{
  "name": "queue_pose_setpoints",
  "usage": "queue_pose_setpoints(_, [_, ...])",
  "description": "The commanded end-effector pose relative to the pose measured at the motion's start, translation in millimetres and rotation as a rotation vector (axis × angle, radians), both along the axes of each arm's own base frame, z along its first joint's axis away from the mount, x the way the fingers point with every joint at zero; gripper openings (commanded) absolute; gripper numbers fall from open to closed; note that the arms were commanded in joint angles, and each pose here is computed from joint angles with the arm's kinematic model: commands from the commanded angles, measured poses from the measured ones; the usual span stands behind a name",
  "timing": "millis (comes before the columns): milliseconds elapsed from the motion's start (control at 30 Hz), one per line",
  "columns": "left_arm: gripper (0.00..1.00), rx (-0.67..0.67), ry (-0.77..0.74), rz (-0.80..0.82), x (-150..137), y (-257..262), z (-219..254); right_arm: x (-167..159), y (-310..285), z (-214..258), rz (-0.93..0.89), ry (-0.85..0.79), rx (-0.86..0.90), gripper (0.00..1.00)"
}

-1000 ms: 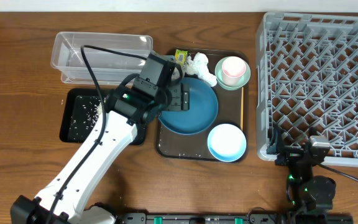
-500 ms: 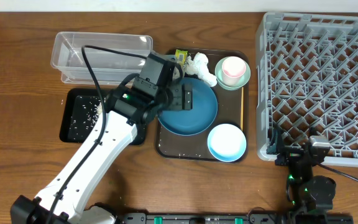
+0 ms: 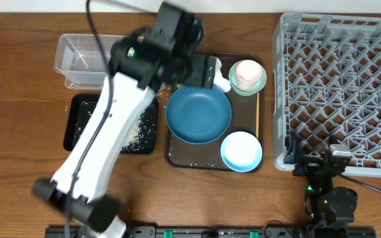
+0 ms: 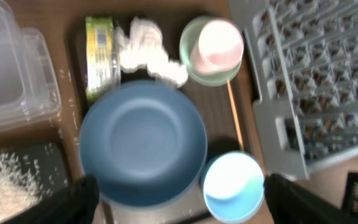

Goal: Sort waste into correct bins and load items into the dishwasher rack
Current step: 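Grasp the crumpled white tissue with the left gripper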

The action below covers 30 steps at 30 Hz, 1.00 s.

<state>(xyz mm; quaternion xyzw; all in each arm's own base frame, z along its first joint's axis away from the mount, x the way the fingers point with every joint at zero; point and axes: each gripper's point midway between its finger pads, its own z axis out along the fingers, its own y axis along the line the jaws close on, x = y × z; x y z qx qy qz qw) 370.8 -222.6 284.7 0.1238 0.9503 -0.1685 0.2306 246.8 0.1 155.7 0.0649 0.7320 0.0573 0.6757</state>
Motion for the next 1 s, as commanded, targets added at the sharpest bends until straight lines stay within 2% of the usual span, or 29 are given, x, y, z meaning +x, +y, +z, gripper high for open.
queue_pose_setpoints(0, [0.93,0.094,-0.026,-0.018,39.8,-5.0,-23.3,-0.2,1.1,-1.0,0.007,0.003,-0.011,0.99])
queue_pose_setpoints(133, [0.93,0.16,-0.14,0.057,102.2,-11.6,-57.3,-0.2,1.1,-0.9,0.007,0.002,-0.011,0.99])
queue_pose_setpoints(300, [0.94,0.157,-0.128,0.117,138.9,-22.8,-110.2,-0.2,1.1,-0.9,0.007,0.002,-0.011,0.99])
queue_pose_setpoints(500, [0.94,0.106,-0.001,0.286,149.5,-20.2,-164.7,-0.2,1.1,-0.9,0.007,0.002,-0.011,0.99])
queue_pose_setpoints(733, [0.93,0.038,0.141,0.297,141.2,-39.6,-213.7,-0.2,1.1,-0.9,0.007,0.002,-0.011,0.99])
queue_pose_setpoints(967, [0.92,0.067,0.186,0.292,135.9,-44.0,-245.4,-0.2,1.1,-0.9,0.007,0.002,-0.011,0.99])
